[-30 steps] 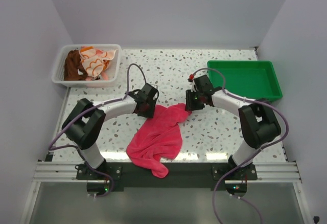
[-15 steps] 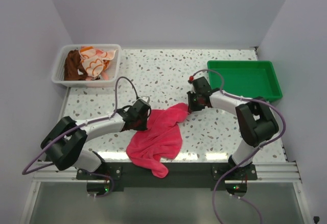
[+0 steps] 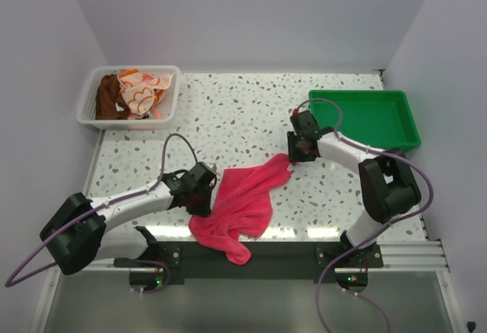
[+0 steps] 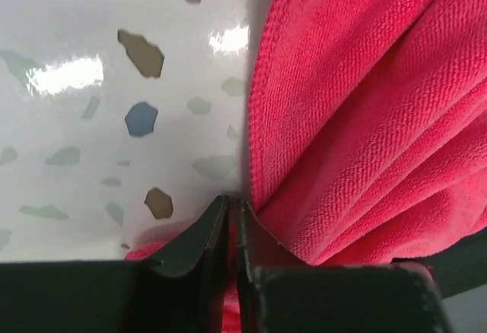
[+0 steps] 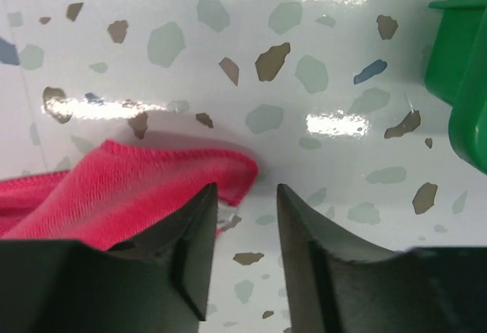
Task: Fold and stack the towels
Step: Flatten out the crumpled towel
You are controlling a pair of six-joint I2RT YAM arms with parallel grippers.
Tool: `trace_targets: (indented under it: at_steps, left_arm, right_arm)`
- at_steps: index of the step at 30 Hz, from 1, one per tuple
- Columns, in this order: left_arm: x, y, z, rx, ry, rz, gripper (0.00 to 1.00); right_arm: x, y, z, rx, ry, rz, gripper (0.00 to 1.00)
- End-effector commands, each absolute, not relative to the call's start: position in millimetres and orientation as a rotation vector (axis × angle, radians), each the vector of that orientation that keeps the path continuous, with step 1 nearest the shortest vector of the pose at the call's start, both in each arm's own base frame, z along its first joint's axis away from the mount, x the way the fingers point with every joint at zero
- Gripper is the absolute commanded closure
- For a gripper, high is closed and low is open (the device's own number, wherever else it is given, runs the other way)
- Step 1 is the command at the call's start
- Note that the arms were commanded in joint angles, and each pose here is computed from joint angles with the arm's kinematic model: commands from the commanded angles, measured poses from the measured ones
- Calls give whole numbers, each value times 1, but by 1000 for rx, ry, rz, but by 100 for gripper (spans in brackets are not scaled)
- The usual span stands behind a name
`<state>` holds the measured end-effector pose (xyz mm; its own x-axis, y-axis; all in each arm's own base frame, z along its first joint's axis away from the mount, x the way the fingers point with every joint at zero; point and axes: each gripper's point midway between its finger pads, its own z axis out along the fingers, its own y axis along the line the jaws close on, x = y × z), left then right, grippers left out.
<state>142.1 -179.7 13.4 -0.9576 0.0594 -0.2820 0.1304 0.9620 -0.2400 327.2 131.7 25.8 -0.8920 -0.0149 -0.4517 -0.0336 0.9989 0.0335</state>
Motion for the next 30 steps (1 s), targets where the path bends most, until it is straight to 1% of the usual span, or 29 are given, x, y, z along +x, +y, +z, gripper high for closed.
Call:
trace_targets:
  at_steps: [1,4,5,7,8,9,10,12,13,15,16,18,19,25,28,29,30]
  left_arm:
    - [127,-179,26,105,2886,-411,85]
    - [153,-200,58,98,2773,-492,70]
    - [160,-203,65,96,2746,-488,60]
    - [186,-203,78,66,2672,-437,53]
    - [203,-204,86,33,2631,-446,44]
    - [212,-205,88,21,2615,-449,39]
    - [225,-207,86,14,2598,-450,38]
    - [244,-210,90,-22,2576,-498,37]
    - [255,-215,85,-28,2566,-512,37]
    - [268,-223,87,-35,2559,-545,38]
    - [274,-229,78,-24,2573,-550,38]
    - [283,-235,75,-21,2573,-555,40]
    - [286,-237,65,-25,2592,-544,43]
    - [301,-245,49,-54,2601,-541,48]
    - [306,-248,46,-65,2600,-555,53]
    - [307,-251,46,-62,2599,-573,58]
    - [309,-253,43,-57,2602,-578,61]
  right_arm:
    - [331,147,64,-164,2589,105,56]
    - [326,152,77,-199,2581,111,52]
    - [324,153,79,-207,2577,118,51]
    - [320,162,88,-234,2557,183,47]
    - [317,167,93,-249,2547,207,46]
    - [315,170,95,-258,2546,221,44]
    - [312,173,95,-272,2550,233,41]
    - [307,179,98,-283,2542,255,36]
    - [303,180,96,-282,2544,266,30]
    - [299,184,94,-263,2546,304,23]
    - [296,184,93,-254,2538,320,18]
    - [293,186,90,-228,2537,346,16]
    - [292,185,86,-215,2536,351,16]
    - [280,194,69,-205,2564,433,16]
    - [278,193,64,-198,2567,432,17]
    - [277,192,63,-193,2567,431,17]
    - [277,191,61,-190,2568,427,17]
